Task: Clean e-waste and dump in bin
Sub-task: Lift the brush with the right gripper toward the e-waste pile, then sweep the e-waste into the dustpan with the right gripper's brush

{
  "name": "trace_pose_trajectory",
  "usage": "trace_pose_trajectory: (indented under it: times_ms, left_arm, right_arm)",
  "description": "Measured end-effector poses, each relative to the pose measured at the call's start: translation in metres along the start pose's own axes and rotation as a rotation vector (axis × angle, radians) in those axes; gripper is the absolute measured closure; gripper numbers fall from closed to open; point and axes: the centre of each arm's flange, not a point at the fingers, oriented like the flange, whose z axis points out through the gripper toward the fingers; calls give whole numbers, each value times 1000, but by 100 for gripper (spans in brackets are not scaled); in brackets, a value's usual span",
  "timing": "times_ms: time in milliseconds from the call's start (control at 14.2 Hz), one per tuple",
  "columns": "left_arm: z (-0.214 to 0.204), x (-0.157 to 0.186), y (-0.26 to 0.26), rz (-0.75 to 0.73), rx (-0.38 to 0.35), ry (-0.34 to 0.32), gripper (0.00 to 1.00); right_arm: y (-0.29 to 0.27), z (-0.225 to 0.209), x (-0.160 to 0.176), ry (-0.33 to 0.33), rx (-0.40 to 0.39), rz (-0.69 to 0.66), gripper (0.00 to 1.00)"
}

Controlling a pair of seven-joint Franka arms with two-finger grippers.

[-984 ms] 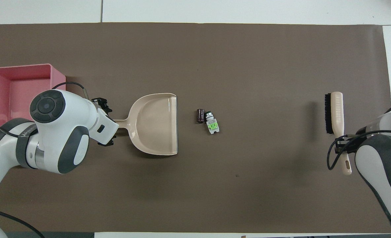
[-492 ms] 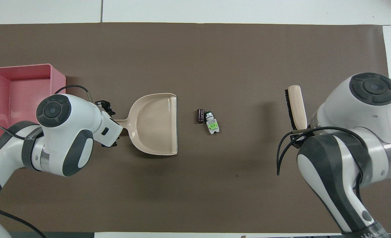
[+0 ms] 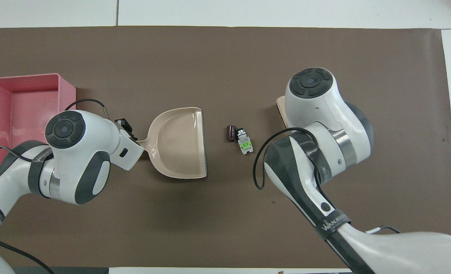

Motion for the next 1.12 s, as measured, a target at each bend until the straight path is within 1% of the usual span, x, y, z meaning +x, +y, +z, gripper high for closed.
trace_pose_trajectory:
  times_ms: [70, 211, 492, 633, 703, 844, 914, 1125]
  left_arm:
    - [0, 0, 0, -2, 1, 1, 67]
    - [0, 0, 0, -1, 1, 0, 67]
    - [0, 2, 1, 4, 0, -2, 67]
    - [-2, 9, 5, 51, 6, -33, 67]
    - [-3, 15, 9, 77, 11, -49, 67]
    - [-4, 23, 14, 99, 7, -60, 67]
    - [-4, 24, 15, 101, 5, -64, 67]
    - [-3, 29, 20, 96, -8, -74, 67]
  right_arm:
    - [-17, 5, 9, -7, -9, -14, 74]
    - [-36, 8, 15, -8, -19, -19, 74]
    - [-41, 7, 15, -8, -22, 2, 74]
    - [-60, 7, 11, -8, -11, 33, 74]
    - [-75, 7, 8, -3, 8, 33, 74]
    - [-99, 8, 4, 4, 47, 25, 74]
    - [-106, 10, 4, 9, 83, 27, 74]
    - [-123, 21, 11, 62, 267, 58, 74]
